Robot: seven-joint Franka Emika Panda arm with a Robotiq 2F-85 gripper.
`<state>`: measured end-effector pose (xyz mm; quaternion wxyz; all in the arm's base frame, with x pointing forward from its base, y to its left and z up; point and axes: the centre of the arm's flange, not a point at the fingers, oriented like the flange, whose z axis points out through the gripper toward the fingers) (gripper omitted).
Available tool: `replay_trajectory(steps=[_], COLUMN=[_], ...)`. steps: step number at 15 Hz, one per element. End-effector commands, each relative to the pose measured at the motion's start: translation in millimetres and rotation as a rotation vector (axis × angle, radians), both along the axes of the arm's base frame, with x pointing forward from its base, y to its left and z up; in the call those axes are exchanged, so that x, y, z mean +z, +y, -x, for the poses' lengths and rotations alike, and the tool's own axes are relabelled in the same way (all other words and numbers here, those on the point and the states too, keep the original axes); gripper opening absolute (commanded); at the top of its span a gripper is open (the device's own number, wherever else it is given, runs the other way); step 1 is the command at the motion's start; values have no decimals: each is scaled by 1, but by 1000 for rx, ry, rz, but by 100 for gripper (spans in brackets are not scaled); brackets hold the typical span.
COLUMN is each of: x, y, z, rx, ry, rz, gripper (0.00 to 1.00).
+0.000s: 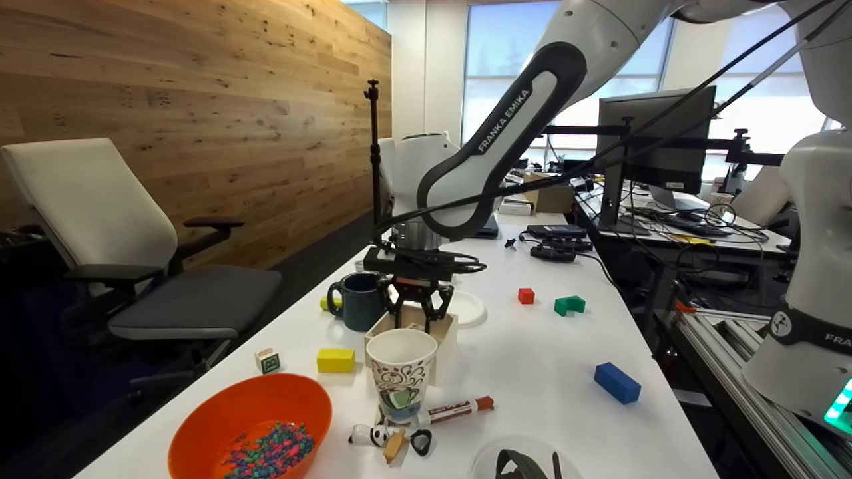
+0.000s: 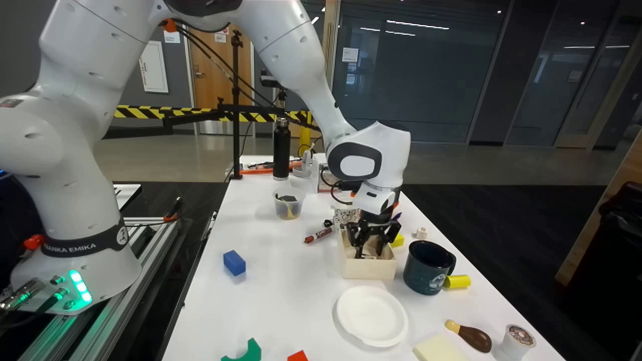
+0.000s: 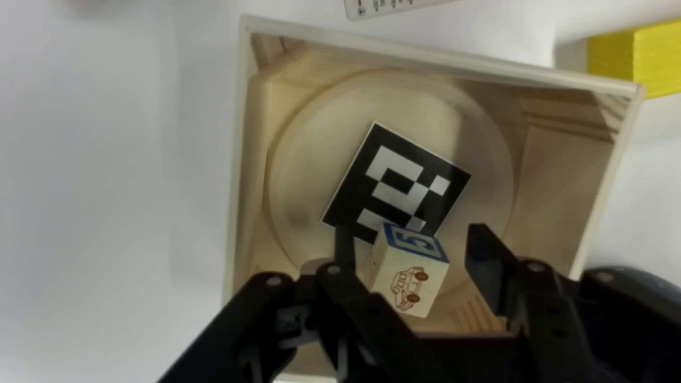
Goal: Take one cube out of the box and place it on the tabletop.
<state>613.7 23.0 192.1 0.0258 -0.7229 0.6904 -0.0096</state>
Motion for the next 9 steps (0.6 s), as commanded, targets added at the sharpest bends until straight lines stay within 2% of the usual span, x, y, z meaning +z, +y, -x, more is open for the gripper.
replay_trajectory(steps=[1,3,7,8,9], x=[-4,-8,-19,-22,-23], y=[-9,-14,-23,-25,-25], z=[2,0,-8,-10,-11], rx=[-21,-19,-9,-5,-2], ry=[3,10,29,34,35], rz=[-6,-6,-8,-8,-7], gripper=[60,64,64,40,39])
